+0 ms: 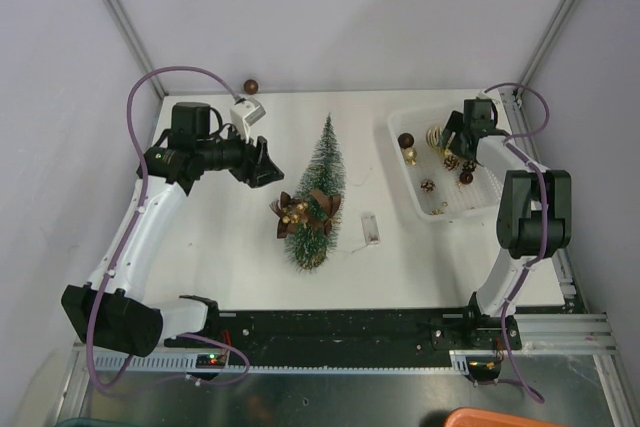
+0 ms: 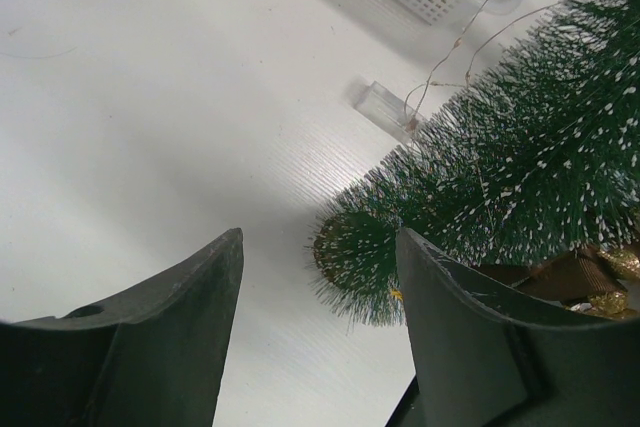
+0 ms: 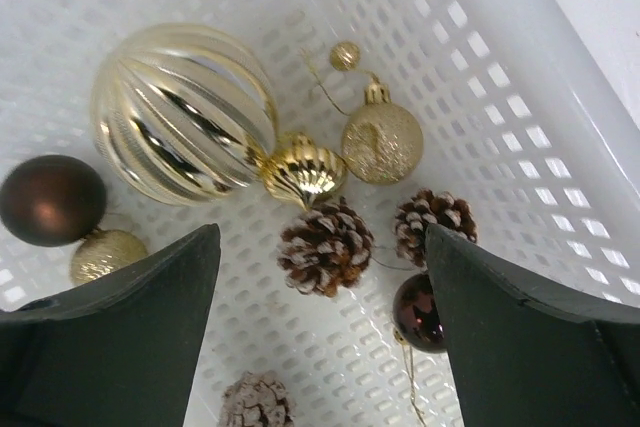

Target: Decorate the small christmas tree

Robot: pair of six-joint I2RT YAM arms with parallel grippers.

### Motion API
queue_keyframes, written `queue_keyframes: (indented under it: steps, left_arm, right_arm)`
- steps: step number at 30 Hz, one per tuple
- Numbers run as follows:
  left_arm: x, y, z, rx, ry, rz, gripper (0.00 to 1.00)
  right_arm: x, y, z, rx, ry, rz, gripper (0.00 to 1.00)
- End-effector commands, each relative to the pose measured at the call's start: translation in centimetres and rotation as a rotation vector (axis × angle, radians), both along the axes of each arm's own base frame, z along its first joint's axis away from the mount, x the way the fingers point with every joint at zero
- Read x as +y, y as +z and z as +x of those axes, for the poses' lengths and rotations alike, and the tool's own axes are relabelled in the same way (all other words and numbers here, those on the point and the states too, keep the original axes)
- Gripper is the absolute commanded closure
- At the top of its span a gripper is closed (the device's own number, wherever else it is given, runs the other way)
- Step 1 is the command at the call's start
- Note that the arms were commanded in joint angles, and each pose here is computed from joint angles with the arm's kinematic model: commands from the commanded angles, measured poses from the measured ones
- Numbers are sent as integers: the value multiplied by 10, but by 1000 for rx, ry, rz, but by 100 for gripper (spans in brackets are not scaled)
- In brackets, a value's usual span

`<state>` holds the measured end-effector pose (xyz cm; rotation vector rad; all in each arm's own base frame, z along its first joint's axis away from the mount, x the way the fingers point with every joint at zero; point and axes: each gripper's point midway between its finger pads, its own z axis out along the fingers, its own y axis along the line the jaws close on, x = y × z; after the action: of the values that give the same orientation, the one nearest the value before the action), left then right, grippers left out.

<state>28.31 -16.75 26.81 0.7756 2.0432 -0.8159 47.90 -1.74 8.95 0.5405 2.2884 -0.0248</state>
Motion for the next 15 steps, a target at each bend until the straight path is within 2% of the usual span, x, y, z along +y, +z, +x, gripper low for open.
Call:
queue_keyframes:
  steps: [1, 7, 15]
  left_arm:
    - [1, 1, -4, -25, -20, -3, 32]
    - [-1, 0, -3, -17, -30, -10, 33]
    - [0, -1, -4, -20, -27, -7, 33]
  right_arm:
    - [-16, 11, -20, -11, -66, -37, 15]
    - [-22, 1, -47, 34, -99, -44, 19]
    - [-39, 1, -34, -22, -147, -51, 22]
